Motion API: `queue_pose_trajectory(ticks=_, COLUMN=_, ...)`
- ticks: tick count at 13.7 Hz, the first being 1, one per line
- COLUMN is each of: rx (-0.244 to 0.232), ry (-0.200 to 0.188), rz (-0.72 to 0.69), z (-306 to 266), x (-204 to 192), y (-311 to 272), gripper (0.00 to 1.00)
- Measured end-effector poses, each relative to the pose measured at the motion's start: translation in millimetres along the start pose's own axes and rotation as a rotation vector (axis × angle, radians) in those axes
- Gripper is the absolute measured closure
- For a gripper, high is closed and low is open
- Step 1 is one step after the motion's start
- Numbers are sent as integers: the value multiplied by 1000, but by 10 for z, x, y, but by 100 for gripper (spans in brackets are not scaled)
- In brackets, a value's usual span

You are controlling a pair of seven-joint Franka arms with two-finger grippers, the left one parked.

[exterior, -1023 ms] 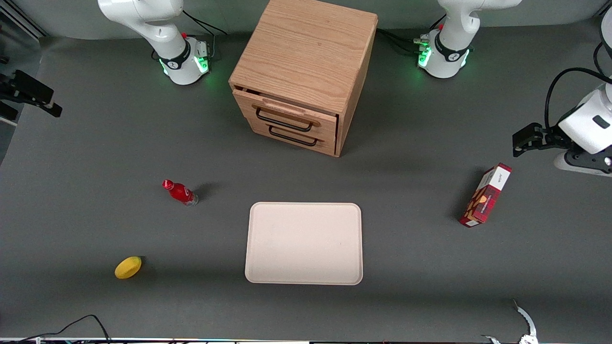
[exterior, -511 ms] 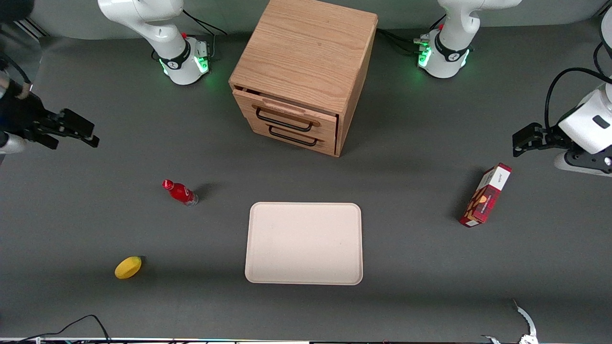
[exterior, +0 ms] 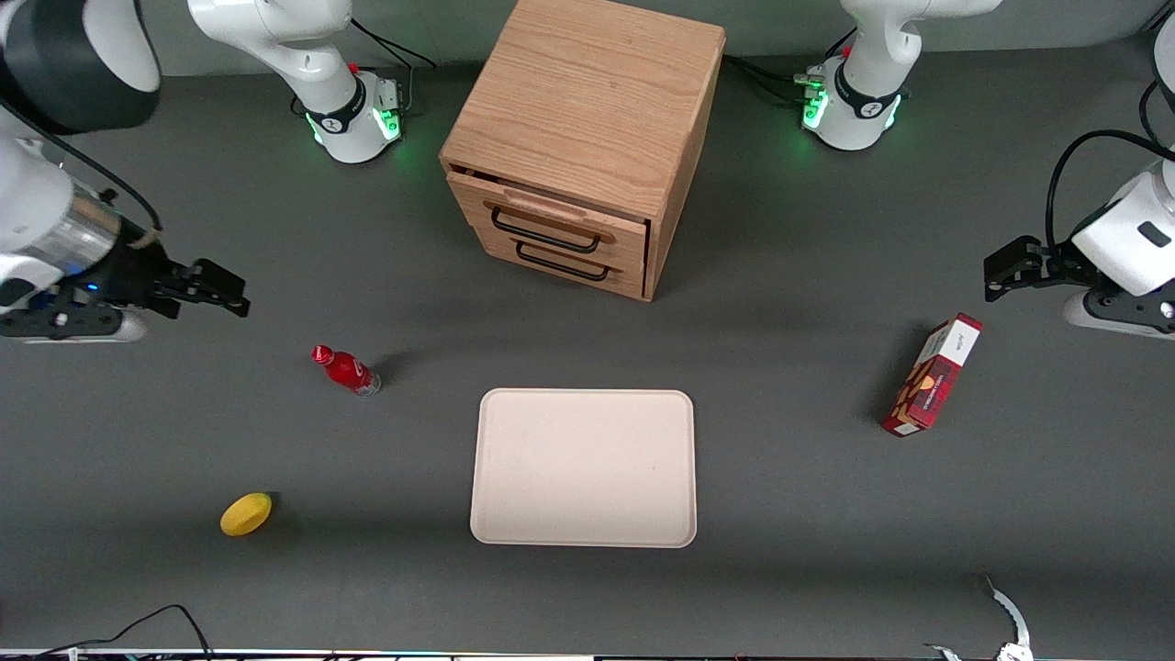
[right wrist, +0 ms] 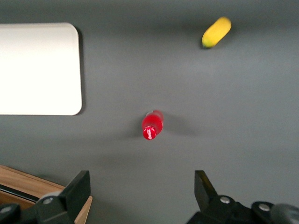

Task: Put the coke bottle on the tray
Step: 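Move the open right gripper down over the red Coca-Cola bottle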

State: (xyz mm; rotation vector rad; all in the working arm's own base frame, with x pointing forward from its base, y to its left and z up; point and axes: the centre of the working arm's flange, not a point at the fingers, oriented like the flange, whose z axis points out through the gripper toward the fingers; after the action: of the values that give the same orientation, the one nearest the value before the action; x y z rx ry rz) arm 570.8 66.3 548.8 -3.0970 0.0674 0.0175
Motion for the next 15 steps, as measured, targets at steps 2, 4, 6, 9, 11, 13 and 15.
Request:
queue_pose_trajectory(ticks=2, rx=-6, ry=-23, rz=-1, z=240, x=-26, y=-38, gripper=2)
queue_pose_trajectory(ticks=4, rx=-8, ry=-21, rz=0, z=436, x=-32, y=-31, gripper=1)
queue_pose_trajectory(ticks=6, rx=-15, ry=-10, rz=-4, z=679, x=-49, y=-27, gripper=1)
queue_pose_trajectory(ticks=9, rx=-41, ry=-4, rz=-24, z=1055, x=-118, y=-36, gripper=1)
queue_pose_trajectory(ticks=11, rx=-57, ry=-7, rz=-39, z=1244, x=-167, y=-51, gripper=1)
queue_pose_trajectory(ticks=13, rx=-78, ry=-17, rz=-65, z=1424, x=-175, y=-100, gripper=1)
queue_pose_trajectory(ticks=15, rx=-82, ry=-25, rz=-73, z=1608, x=-138, y=-115, gripper=2)
